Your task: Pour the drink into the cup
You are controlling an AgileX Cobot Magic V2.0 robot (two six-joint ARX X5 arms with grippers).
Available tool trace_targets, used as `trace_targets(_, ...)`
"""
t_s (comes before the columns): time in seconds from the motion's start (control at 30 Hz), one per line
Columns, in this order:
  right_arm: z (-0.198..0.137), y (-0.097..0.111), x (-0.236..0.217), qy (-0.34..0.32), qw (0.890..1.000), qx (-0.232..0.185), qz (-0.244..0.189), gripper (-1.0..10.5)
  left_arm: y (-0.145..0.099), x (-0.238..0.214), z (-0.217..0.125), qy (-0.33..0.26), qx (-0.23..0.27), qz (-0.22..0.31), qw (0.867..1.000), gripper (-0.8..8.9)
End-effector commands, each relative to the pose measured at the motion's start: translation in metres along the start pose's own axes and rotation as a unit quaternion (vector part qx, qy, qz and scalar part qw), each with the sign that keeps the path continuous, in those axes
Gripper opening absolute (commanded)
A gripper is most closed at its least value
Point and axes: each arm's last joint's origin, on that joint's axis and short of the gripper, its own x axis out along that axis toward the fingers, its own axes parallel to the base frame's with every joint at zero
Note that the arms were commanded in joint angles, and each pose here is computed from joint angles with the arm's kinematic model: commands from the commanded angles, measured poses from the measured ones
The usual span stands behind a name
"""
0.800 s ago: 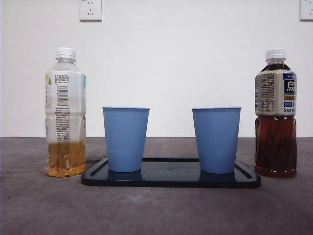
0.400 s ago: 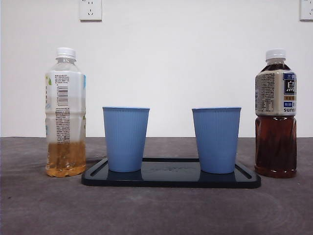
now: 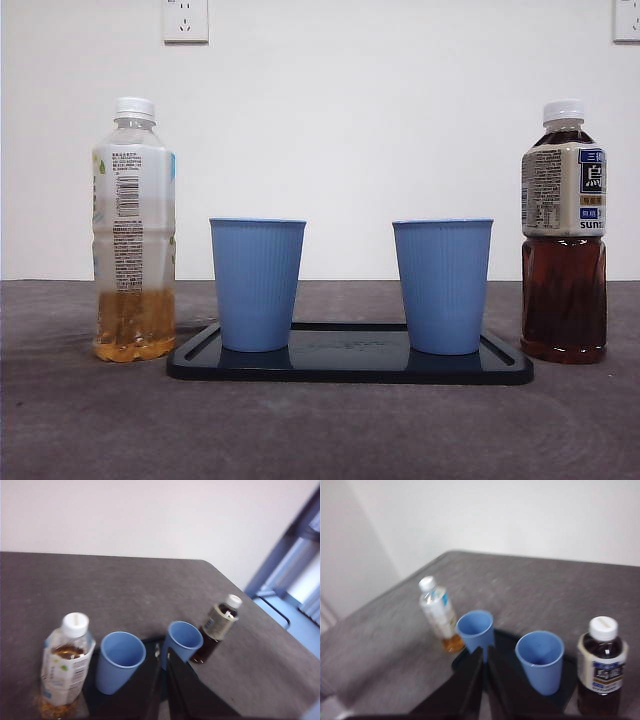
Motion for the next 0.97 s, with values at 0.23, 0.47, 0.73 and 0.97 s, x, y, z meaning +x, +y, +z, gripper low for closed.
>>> trace_targets(0.23,0.0037,0.0018,0.0021,0.017,0.999,-0.04,0.022,0.1,-0.0074,-0.0025,0.0069,-0.001,0.07,-0.051,0.996,0.33)
trace_targets(0.47,0.004,0.0004,0.0026,0.016,0.999,-0.037,0.001,2.4,-0.0078,-0.0025,0.0086,-0.008,0.074,-0.052,0.996,3.59)
trace_targets(0.73,0.004,-0.0001,0.0026,0.015,1.0,-0.022,-0.007,5.8,-0.0078,-0.0025,0.0086,-0.009,0.074,-0.052,0.996,5.94)
trace_targets(0.97,0.0031,-0.0012,0.0034,0.017,1.0,-0.002,-0.017,5.8,-0.0077,-0.0024,0.0086,-0.008,0.072,-0.052,0.996,5.93)
